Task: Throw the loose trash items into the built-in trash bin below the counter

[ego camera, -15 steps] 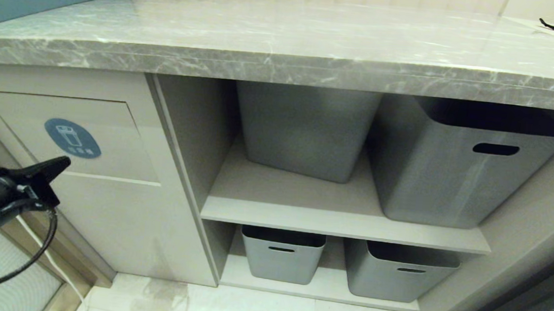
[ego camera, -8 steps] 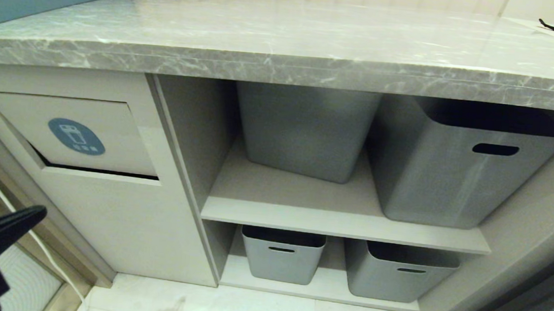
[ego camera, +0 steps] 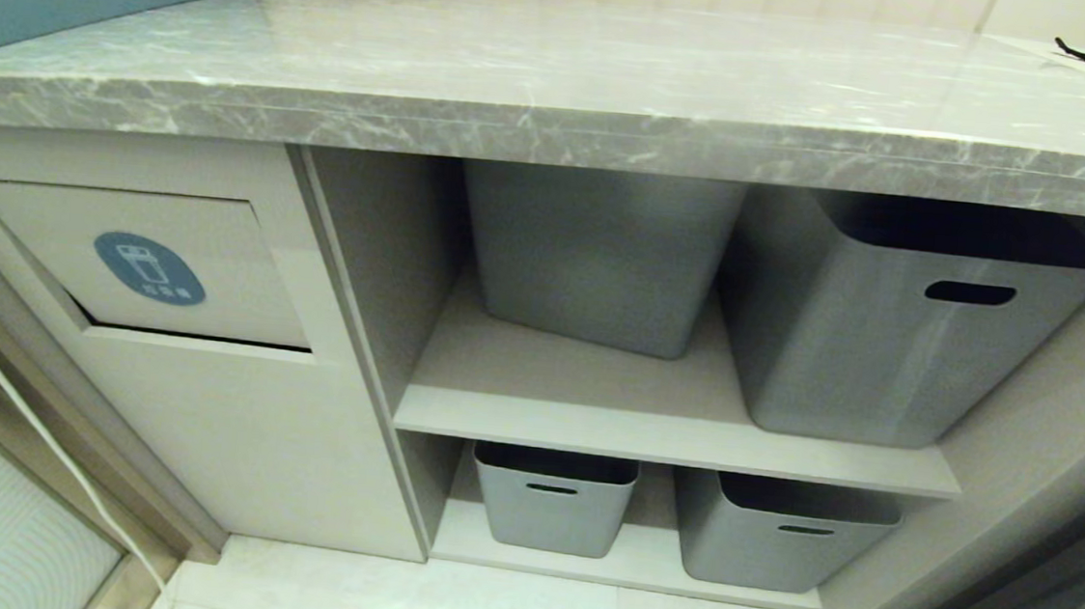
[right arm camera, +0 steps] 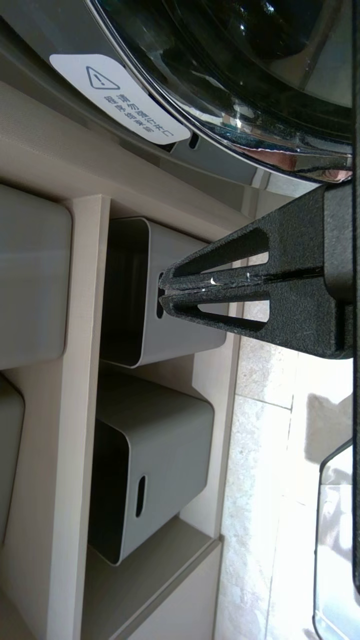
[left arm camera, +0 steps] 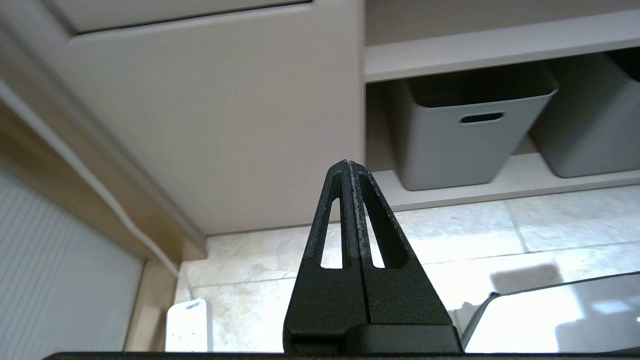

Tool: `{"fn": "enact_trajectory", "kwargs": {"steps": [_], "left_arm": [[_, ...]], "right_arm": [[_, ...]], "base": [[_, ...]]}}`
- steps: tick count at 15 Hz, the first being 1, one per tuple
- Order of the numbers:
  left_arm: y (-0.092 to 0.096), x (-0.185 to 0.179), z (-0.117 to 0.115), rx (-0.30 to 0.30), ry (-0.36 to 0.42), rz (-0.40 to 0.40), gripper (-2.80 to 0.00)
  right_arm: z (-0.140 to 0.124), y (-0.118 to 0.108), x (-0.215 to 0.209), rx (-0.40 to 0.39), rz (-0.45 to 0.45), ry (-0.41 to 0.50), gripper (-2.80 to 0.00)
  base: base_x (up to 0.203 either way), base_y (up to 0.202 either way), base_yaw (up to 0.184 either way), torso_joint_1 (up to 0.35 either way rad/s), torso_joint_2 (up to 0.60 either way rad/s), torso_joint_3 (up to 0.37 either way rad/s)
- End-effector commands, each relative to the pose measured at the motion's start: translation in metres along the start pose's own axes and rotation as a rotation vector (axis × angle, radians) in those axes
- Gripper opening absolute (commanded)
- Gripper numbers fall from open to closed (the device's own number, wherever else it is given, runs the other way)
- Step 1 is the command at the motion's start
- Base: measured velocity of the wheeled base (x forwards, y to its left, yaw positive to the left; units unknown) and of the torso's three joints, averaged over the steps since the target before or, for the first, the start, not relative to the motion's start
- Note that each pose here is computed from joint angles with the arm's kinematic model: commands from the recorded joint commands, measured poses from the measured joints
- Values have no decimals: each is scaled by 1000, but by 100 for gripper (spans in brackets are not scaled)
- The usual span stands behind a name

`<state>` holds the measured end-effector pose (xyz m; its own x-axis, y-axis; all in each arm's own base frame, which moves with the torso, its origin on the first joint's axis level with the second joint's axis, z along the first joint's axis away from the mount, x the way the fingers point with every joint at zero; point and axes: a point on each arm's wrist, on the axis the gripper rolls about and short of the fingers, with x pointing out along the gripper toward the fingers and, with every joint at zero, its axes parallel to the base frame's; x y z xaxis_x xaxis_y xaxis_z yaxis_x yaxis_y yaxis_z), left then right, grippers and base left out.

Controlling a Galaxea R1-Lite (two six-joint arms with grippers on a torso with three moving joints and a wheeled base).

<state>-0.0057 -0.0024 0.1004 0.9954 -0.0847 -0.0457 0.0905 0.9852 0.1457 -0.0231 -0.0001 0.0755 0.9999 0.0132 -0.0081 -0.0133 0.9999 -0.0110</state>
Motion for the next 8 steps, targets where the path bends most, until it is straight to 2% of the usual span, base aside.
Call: {"fn": "enact_trajectory", "kwargs": {"steps": [1,2,3,5,6,7,8], "left_arm": [[-3,-17,-21,-36,-72,53,-280],[-3,-16,-25,-104,-47,87,-280],[-3,-16,-26,-134,-40,96,-280],[-3,-16,-25,-136,-44,97,-280],[-3,-16,-25,-136,-43,95,-280],[-3,-16,-25,-106,-44,86,-280],[-3,-16,-26,-36,-37,70,-280]], "right_arm": [[0,0,0,2,1,-2,-280],[0,0,0,0,1,-2,-280],[0,0,0,0,1,-2,-280],[0,0,0,0,1,-2,-280],[0,0,0,0,1,-2,-280],[0,0,0,0,1,-2,-280],[0,0,0,0,1,-2,-280]], "base": [[0,0,0,0,0,0],[0,0,0,0,0,0],[0,0,0,0,0,0],[0,0,0,0,0,0],[0,0,0,0,0,0],[0,0,0,0,0,0],[0,0,0,0,0,0]]}}
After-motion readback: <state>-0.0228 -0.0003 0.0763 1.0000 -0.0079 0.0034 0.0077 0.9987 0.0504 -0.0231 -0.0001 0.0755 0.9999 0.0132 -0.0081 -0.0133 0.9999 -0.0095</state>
